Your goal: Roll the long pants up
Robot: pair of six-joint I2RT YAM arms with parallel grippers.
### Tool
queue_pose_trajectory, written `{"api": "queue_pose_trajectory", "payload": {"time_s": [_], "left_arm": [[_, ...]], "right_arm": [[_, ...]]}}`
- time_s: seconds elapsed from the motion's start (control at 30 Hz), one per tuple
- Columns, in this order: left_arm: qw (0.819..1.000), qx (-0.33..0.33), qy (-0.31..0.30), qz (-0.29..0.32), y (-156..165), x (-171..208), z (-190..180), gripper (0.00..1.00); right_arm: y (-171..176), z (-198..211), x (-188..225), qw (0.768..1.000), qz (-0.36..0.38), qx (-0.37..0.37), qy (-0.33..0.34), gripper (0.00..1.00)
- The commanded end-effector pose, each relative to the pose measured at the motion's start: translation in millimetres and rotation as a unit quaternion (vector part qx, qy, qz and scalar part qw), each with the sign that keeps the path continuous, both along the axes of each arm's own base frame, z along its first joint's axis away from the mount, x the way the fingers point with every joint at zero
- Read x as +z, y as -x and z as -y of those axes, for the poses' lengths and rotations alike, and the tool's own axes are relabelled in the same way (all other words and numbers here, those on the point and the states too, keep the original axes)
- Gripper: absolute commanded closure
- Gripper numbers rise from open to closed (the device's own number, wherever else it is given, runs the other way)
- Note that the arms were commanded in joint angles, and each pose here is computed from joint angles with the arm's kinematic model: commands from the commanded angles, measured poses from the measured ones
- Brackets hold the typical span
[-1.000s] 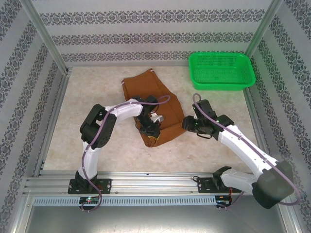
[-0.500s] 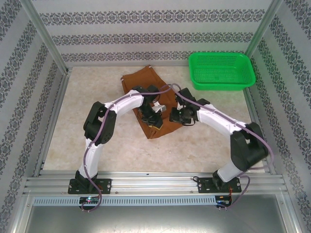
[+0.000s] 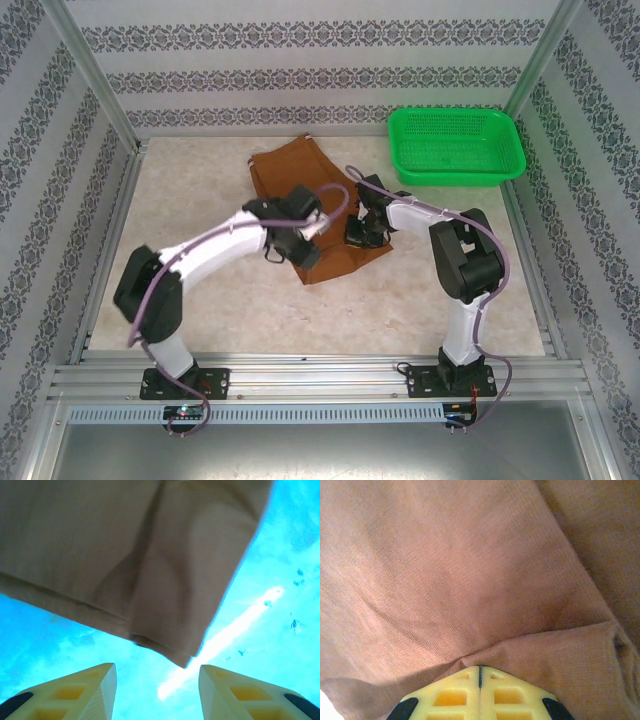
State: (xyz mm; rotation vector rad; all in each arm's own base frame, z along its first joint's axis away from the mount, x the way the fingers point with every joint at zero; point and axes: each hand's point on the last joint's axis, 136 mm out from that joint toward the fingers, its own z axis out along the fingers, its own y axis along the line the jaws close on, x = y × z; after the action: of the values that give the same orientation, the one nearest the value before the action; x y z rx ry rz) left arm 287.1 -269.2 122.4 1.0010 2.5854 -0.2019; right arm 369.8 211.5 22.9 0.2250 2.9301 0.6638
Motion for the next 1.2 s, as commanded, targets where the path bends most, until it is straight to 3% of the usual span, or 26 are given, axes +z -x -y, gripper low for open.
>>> {"api": "queue_pose_trajectory", "payload": {"time_s": [0.0, 0.13, 0.43, 0.57, 0.7, 0.77, 0.8, 0.83, 0.93, 1.03, 1.17], "left_arm": [[0.982, -0.083, -0.104, 0.133, 4, -20, 20, 0.51], [0.969, -0.138, -0.138, 0.15, 14, -52, 43, 0.45], [0.927, -0.178, -0.249, 0.218, -29, -85, 43, 0.39], [0.933, -0.173, -0.252, 0.191, -49, -104, 35, 0.39], [0.952, -0.132, -0.231, 0.154, -81, -111, 22, 0.42], [0.961, -0.122, -0.215, 0.124, -88, -120, 17, 0.48], [0.965, -0.113, -0.213, 0.103, -91, -127, 12, 0.57], [0.968, -0.107, -0.215, 0.074, -92, -136, 6, 0.73], [0.967, -0.109, -0.227, 0.029, -82, -159, -6, 1.0], [0.979, -0.105, -0.174, 0.014, -67, -140, 7, 1.0], [0.994, -0.081, -0.044, -0.052, -21, -79, 30, 1.0]], "right_arm": [[5, 3, -24, 1.0, -0.025, -0.013, -0.005, 1.0], [11, 5, -24, 1.0, -0.026, -0.013, -0.009, 1.0], [19, 0, -18, 0.999, -0.016, -0.019, -0.043, 1.0], [20, -1, -16, 0.999, -0.011, -0.016, -0.05, 1.0], [20, -5, -12, 0.998, -0.007, -0.014, -0.064, 1.0], [20, -6, -13, 0.998, -0.008, -0.016, -0.068, 1.0], [19, -7, -11, 0.997, -0.006, -0.016, -0.072, 1.0], [20, -7, -11, 0.997, -0.007, -0.017, -0.073, 1.0], [20, -7, -10, 0.997, -0.005, -0.021, -0.076, 1.0], [19, -2, -9, 0.997, -0.001, -0.032, -0.075, 1.0], [0, 13, 14, 0.994, 0.025, -0.062, -0.091, 0.97]]}}
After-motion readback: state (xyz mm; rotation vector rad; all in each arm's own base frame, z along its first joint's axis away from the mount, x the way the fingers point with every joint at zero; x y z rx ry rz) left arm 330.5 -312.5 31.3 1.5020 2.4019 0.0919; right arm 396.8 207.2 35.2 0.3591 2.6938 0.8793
